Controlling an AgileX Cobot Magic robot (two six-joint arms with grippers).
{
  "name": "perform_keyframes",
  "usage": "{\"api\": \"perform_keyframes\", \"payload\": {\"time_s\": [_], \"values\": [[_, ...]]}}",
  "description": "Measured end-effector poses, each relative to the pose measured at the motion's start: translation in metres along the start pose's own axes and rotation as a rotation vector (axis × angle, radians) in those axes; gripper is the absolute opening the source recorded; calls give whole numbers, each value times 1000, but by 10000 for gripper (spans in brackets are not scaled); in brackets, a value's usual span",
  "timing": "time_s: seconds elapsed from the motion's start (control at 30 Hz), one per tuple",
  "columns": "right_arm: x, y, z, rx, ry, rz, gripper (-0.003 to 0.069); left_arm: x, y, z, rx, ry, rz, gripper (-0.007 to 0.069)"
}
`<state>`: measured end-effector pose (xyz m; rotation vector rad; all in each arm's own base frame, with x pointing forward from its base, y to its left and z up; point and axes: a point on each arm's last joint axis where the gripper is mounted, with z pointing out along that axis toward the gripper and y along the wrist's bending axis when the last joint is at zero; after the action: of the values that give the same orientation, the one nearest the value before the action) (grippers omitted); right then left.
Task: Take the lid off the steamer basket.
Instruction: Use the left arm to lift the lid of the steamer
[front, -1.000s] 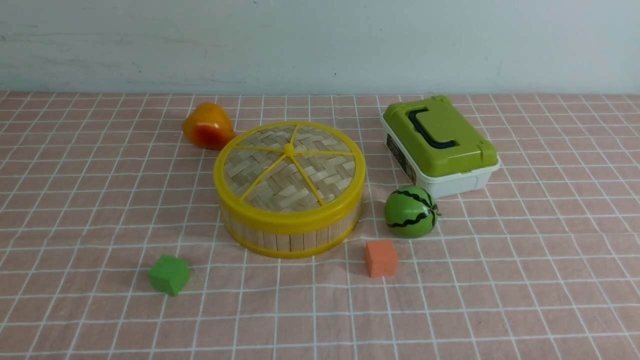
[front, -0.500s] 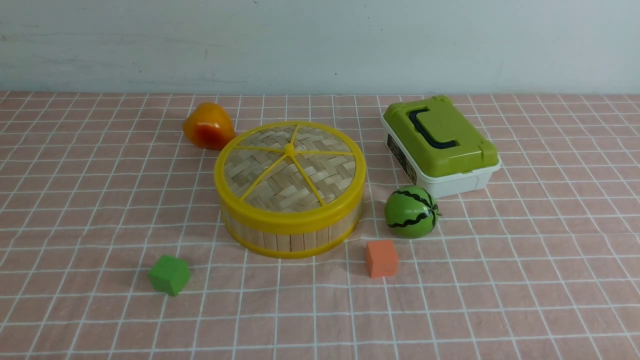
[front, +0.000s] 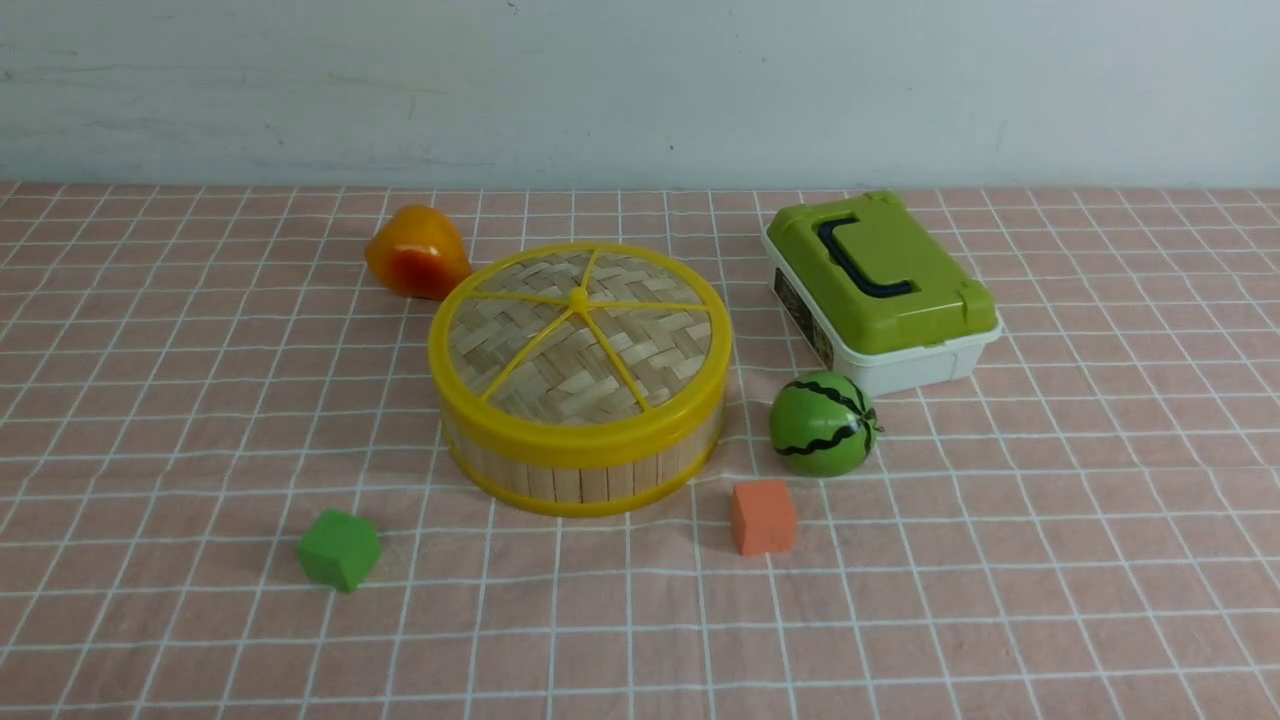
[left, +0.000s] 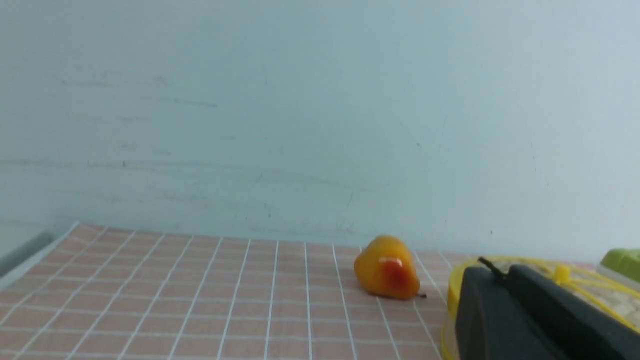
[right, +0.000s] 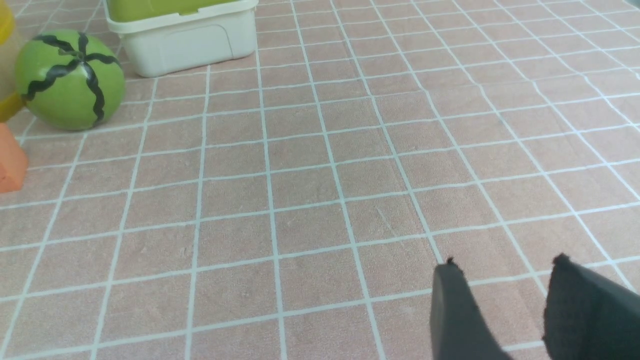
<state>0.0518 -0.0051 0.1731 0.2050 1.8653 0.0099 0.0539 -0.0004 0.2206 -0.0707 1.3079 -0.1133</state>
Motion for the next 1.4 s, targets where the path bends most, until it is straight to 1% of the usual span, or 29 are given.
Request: {"api": "perform_keyframes", "payload": {"time_s": [0.1, 0.2, 0.23, 0.27, 0.33, 0.4, 0.43, 0.5, 0.53, 0.57, 0.6, 0.63, 0.7, 0.77, 0.8, 0.83, 0.87, 0.93, 0.97, 1.03, 1.07, 1.1, 1.17, 1.23, 1.27, 1.3, 1.33, 1.37, 1.4], "values": [[0, 0, 0, 0, 0, 0, 241, -8, -1, 0, 9, -86, -89, 40], [0, 0, 0, 0, 0, 0, 241, -18, 0, -2, 41, -191, -373, 40], [0, 0, 0, 0, 0, 0, 241, -18, 0, -2, 44, -196, -391, 40], [0, 0, 0, 0, 0, 0, 241, -22, 0, -3, 69, -233, -527, 42], [0, 0, 0, 0, 0, 0, 241, -25, -1, -3, 99, -258, -624, 44], [0, 0, 0, 0, 0, 0, 241, -30, -4, -3, 118, -251, -623, 45], [0, 0, 0, 0, 0, 0, 241, -35, -6, -2, 126, -243, -600, 46], [0, 0, 0, 0, 0, 0, 241, -60, -11, -1, 130, -209, -492, 47], [0, 0, 0, 0, 0, 0, 241, -72, -13, 1, 115, -182, -447, 47], [0, 0, 0, 0, 0, 0, 241, -72, -13, 1, 115, -182, -447, 47], [0, 0, 0, 0, 0, 0, 241, -83, -13, 4, 88, -143, -408, 48], [0, 0, 0, 0, 0, 0, 241, -94, -12, 13, 30, -56, -351, 47], [0, 0, 0, 0, 0, 0, 241, -105, -9, 26, -65, 79, -294, 47], [0, 0, 0, 0, 0, 0, 241, -105, -4, 41, -156, 223, -251, 47], [0, 0, 0, 0, 0, 0, 241, -104, -3, 45, -175, 254, -244, 47], [0, 0, 0, 0, 0, 0, 241, -99, 0, 55, -225, 344, -239, 47], [0, 0, 0, 0, 0, 0, 241, -91, 2, 65, -273, 435, -255, 47], [0, 0, 0, 0, 0, 0, 241, -79, 4, 76, -327, 542, -304, 48], [0, 0, 0, 0, 0, 0, 241, -68, 5, 83, -364, 625, -344, 50], [0, 0, 0, 0, 0, 0, 241, -58, 5, 89, -384, 695, -365, 49], [0, 0, 0, 0, 0, 0, 241, -48, 3, 96, -391, 785, -371, 49], [0, 0, 0, 0, 0, 0, 241, -43, 2, 100, -388, 840, -371, 49], [0, 0, 0, 0, 0, 0, 241, -34, -4, 112, -348, 976, -374, 50], [0, 0, 0, 0, 0, 0, 241, -29, -14, 129, -258, 1106, -386, 50], [0, 0, 0, 0, 0, 0, 241, -28, -18, 136, -218, 1142, -396, 50], [0, 0, 0, 0, 0, 0, 241, -26, -19, 138, -211, 1163, -399, 50], [0, 0, 0, 0, 0, 0, 241, -28, -28, 154, -115, 1205, -427, 50], [0, 0, 0, 0, 0, 0, 241, -29, -29, 156, -105, 1209, -431, 50], [0, 0, 0, 0, 0, 0, 241, -29, -35, 172, -32, 1236, -458, 47]]}}
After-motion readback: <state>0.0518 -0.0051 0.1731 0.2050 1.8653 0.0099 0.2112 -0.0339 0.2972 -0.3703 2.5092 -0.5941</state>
